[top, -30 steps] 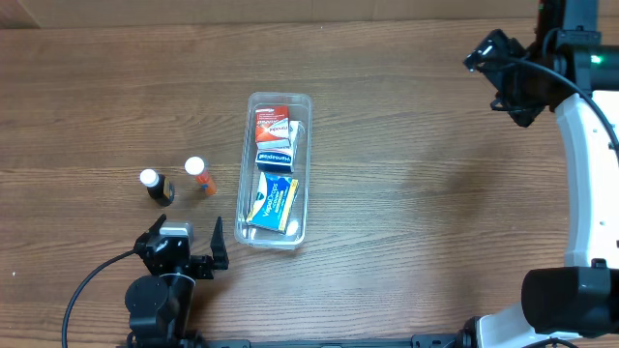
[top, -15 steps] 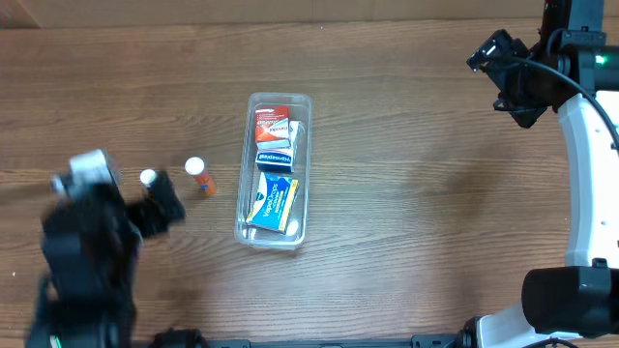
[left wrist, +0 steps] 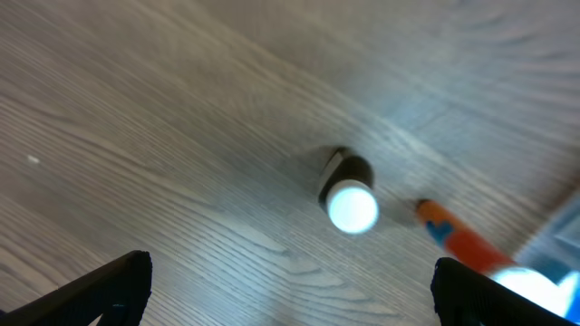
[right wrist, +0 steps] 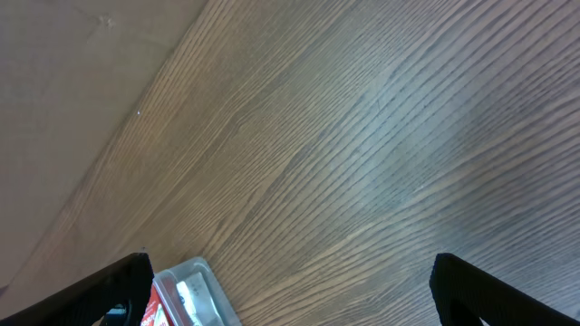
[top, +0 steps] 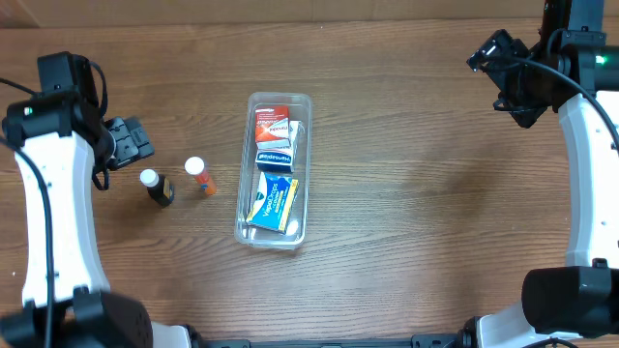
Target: Pack container
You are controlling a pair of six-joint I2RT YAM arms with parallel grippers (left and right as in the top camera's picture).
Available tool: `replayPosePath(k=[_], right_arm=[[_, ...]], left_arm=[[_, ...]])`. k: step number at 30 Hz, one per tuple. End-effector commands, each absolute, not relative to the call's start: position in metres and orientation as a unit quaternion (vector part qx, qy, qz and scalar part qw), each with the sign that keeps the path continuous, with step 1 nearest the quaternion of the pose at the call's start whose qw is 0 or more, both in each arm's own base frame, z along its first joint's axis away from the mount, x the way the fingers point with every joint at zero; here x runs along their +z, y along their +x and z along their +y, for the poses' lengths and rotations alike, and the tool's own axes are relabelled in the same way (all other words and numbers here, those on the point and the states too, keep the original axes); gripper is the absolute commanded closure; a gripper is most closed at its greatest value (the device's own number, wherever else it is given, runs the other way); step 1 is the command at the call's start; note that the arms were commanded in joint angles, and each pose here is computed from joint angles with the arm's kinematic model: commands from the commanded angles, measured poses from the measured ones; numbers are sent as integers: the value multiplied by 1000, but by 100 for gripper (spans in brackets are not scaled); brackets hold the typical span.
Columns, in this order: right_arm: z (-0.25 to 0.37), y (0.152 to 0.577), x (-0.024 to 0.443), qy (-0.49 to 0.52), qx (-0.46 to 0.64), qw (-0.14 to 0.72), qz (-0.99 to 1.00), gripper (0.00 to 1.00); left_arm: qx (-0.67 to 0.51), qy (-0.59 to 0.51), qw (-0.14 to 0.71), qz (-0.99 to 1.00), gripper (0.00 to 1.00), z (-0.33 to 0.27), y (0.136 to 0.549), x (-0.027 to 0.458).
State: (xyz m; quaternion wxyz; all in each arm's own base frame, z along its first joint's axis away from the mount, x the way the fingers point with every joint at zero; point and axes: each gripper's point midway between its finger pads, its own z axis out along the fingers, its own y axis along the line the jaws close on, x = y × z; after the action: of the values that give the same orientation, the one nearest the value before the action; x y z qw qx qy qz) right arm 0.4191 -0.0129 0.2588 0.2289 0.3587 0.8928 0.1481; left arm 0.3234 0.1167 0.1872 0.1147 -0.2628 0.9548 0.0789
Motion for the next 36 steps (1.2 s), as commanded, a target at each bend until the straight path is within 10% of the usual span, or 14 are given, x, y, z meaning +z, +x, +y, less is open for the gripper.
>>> replayPosePath(k=[1, 12, 22, 27, 32, 36], right_arm=[[-12, 418, 265, 357, 153, 236, 891, 0], [-12, 418, 265, 357, 153, 236, 891, 0], [-12, 418, 265, 357, 153, 236, 891, 0], [-12, 418, 265, 357, 153, 236, 891, 0], [-12, 418, 265, 357, 153, 236, 891, 0], [-12, 418, 265, 357, 153, 236, 891, 0]], left_arm=[[26, -205, 77, 975, 0, 105, 337, 160], [-15, -134, -30, 990, 23, 87, 340, 86], [-25, -127, -48, 990, 68, 82, 336, 80], [-25, -127, -59, 990, 65, 81, 331, 80], [-26, -127, -68, 989, 36, 80, 327, 81], [-28, -126, -80, 988, 37, 78, 321, 82]])
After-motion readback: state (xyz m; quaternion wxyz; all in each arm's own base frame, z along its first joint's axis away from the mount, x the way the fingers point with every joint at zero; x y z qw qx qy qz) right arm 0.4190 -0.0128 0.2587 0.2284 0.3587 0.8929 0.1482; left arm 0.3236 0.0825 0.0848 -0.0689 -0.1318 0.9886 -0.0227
